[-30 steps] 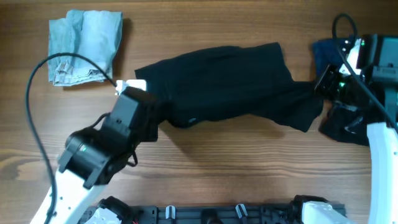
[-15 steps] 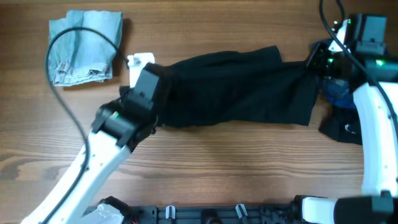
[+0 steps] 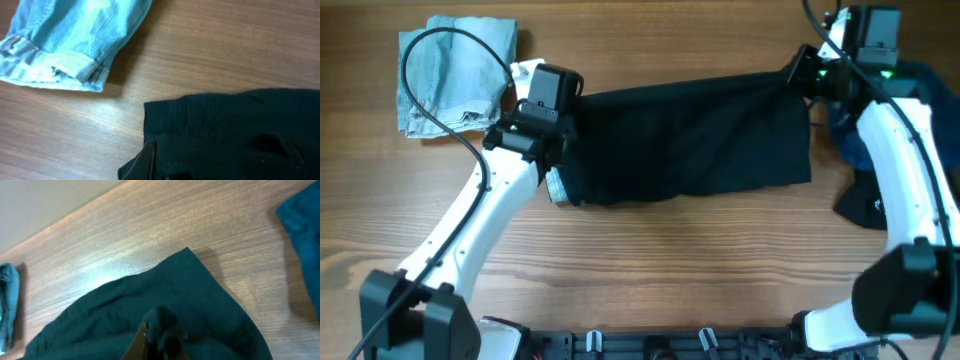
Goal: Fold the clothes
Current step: 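Lower the stretched trousers onto the table with both grippers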
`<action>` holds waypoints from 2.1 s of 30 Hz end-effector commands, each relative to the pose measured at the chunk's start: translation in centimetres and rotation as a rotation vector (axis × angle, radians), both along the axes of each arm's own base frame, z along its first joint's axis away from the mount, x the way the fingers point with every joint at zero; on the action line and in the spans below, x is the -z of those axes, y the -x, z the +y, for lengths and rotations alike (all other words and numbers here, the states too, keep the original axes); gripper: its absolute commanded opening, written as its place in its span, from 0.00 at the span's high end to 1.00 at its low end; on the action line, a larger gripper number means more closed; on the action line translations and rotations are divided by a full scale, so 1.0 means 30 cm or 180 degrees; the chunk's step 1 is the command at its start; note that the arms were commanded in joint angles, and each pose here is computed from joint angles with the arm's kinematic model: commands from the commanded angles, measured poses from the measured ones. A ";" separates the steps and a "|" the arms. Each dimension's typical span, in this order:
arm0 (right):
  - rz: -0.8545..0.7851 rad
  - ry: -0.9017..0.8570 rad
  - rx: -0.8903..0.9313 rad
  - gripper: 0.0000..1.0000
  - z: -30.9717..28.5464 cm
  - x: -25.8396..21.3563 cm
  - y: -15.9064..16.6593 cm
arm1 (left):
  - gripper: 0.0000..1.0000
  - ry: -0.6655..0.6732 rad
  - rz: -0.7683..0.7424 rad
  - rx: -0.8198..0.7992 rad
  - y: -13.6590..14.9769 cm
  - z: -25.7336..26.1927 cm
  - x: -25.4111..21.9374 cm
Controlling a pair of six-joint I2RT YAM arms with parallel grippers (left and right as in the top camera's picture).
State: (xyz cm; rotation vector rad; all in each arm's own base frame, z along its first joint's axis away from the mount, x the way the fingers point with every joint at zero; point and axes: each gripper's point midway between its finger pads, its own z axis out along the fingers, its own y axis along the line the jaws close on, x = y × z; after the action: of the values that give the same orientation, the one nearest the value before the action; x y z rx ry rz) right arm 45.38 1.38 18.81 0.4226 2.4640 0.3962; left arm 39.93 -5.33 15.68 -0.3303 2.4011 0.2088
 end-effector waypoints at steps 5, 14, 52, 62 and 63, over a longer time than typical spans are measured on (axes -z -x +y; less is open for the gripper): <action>0.0139 0.0189 0.0167 0.85 -0.055 0.177 -0.081 | 0.67 -0.0048 -0.0099 -0.0244 -0.077 0.057 0.034; -0.0137 0.0347 -0.0016 0.01 -0.055 0.055 -0.099 | 0.00 -0.0135 -0.0300 -0.0103 -0.095 0.067 -0.047; 0.1951 -0.0138 -0.0291 0.96 0.081 0.665 0.231 | 0.96 0.1519 0.1566 0.0279 0.094 -0.130 0.447; 0.2035 0.0172 -0.0054 0.96 0.012 0.678 0.244 | 0.96 0.1228 0.1821 -0.0072 0.112 -0.015 0.593; 0.2037 0.0233 -0.0032 0.96 0.000 0.680 0.244 | 0.96 0.1198 0.1824 -0.0144 0.113 0.014 0.594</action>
State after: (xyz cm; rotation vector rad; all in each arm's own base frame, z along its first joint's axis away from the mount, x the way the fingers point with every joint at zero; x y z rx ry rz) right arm 38.71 4.29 -0.38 0.5087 3.0677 0.4469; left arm 37.18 -9.12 -0.08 -0.4509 2.9744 -0.3693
